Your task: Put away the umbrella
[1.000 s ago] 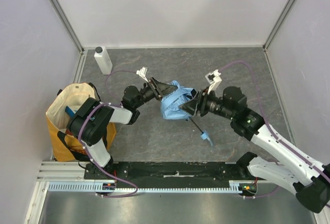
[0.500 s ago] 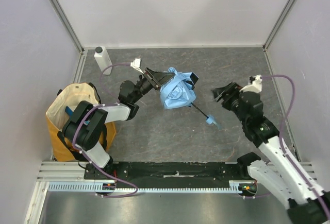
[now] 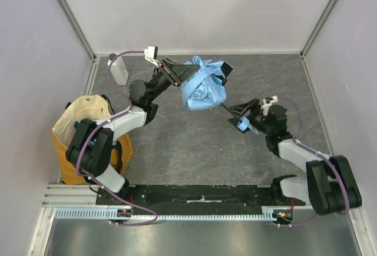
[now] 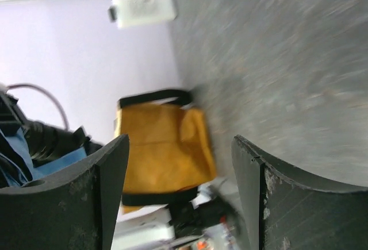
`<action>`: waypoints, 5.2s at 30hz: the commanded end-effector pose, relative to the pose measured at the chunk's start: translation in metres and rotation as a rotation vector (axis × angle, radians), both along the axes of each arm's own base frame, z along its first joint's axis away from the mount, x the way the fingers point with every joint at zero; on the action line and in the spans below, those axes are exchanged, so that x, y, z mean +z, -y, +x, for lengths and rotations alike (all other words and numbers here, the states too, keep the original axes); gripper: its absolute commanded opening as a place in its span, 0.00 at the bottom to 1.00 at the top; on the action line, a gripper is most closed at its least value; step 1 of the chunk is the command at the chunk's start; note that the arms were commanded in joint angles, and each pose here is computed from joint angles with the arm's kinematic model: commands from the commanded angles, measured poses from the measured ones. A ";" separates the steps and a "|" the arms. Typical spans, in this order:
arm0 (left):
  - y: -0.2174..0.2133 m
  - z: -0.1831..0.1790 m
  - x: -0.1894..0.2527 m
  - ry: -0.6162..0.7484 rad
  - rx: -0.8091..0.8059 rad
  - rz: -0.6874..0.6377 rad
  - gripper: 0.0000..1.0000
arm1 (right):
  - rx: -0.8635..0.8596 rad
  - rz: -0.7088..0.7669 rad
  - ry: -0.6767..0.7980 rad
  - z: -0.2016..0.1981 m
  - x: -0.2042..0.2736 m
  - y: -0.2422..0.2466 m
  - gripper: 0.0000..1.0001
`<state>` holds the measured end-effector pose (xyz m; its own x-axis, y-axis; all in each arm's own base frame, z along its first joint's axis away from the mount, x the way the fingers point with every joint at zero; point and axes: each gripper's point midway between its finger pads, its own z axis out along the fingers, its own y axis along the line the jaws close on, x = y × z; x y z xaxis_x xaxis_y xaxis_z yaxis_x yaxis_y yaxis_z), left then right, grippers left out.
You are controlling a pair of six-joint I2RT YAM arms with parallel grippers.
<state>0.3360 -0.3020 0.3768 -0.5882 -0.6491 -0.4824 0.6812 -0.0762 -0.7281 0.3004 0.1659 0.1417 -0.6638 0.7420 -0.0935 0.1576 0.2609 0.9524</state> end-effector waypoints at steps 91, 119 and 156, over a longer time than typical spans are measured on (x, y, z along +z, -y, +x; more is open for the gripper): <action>-0.067 -0.169 0.211 0.332 -0.382 -0.628 0.02 | 0.715 0.764 0.908 -0.148 0.288 -0.128 0.00; -0.004 -0.166 0.007 0.129 -0.687 0.196 0.02 | 0.637 0.441 0.966 -0.117 0.247 -0.057 0.00; -0.019 -0.076 -0.103 0.035 -0.095 0.669 0.02 | 0.515 -0.066 1.043 -0.111 0.228 -0.058 0.00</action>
